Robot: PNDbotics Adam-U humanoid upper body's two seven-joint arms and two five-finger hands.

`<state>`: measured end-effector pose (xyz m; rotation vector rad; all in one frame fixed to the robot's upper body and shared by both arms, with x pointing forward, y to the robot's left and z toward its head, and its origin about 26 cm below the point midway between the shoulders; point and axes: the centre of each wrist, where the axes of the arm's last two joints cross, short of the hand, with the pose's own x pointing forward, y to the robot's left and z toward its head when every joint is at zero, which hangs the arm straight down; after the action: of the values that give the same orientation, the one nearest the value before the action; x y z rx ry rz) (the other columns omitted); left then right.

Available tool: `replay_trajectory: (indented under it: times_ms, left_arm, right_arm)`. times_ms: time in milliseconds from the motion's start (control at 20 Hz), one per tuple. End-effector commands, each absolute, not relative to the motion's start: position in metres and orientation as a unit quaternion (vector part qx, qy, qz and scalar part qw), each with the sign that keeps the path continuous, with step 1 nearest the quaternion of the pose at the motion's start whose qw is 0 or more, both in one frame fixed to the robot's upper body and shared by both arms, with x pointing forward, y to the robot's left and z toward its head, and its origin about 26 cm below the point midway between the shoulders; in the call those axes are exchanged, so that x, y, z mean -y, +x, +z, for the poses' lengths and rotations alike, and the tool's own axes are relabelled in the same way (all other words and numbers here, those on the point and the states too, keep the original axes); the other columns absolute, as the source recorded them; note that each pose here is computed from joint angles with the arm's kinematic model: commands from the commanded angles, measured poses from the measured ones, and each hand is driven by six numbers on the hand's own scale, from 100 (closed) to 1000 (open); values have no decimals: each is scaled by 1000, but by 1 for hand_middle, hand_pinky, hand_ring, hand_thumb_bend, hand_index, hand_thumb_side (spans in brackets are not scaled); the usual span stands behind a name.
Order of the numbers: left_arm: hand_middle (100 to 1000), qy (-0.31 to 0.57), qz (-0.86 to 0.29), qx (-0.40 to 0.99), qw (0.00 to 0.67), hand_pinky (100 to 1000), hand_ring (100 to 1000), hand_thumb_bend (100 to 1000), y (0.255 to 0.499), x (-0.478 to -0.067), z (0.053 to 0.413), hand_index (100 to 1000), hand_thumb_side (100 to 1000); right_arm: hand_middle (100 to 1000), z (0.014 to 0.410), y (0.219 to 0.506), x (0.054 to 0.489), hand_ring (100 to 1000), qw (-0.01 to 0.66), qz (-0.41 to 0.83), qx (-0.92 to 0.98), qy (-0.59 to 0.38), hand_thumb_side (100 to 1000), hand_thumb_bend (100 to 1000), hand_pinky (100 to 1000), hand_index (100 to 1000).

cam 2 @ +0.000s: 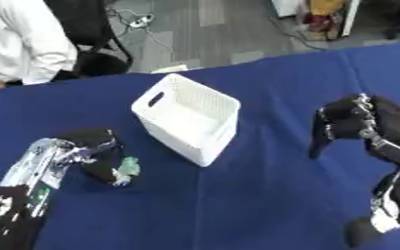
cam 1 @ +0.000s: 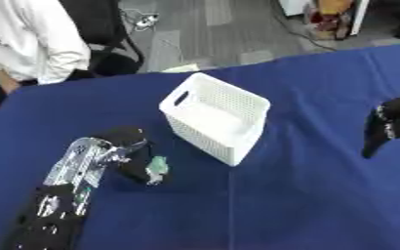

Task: Pick up objects on the table and place them in the box.

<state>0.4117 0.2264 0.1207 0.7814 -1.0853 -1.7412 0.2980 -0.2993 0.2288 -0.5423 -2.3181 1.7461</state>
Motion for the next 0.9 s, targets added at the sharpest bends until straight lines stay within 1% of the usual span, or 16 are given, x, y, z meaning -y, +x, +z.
replay_trajectory:
  times_ms: [50,550,900]
  left_arm:
    - [345,334,-699,444,449,100,113,729,415,-230,132,736,678]
    - [341,338,-699,435,456,100,110,720,417,-233,125,735,685]
    - [339,337,-701,428,460,100,109,720,419,-234,122,735,671]
  right_arm:
    - [419,239,296,299,363,75,598,775,-189,1000,852,100,499]
    - [418,239,296,299,363,75,598,775,-189,1000,853,100,499]
    - [418,239,296,299,363,75,598,775,-189,1000,853,100,499]
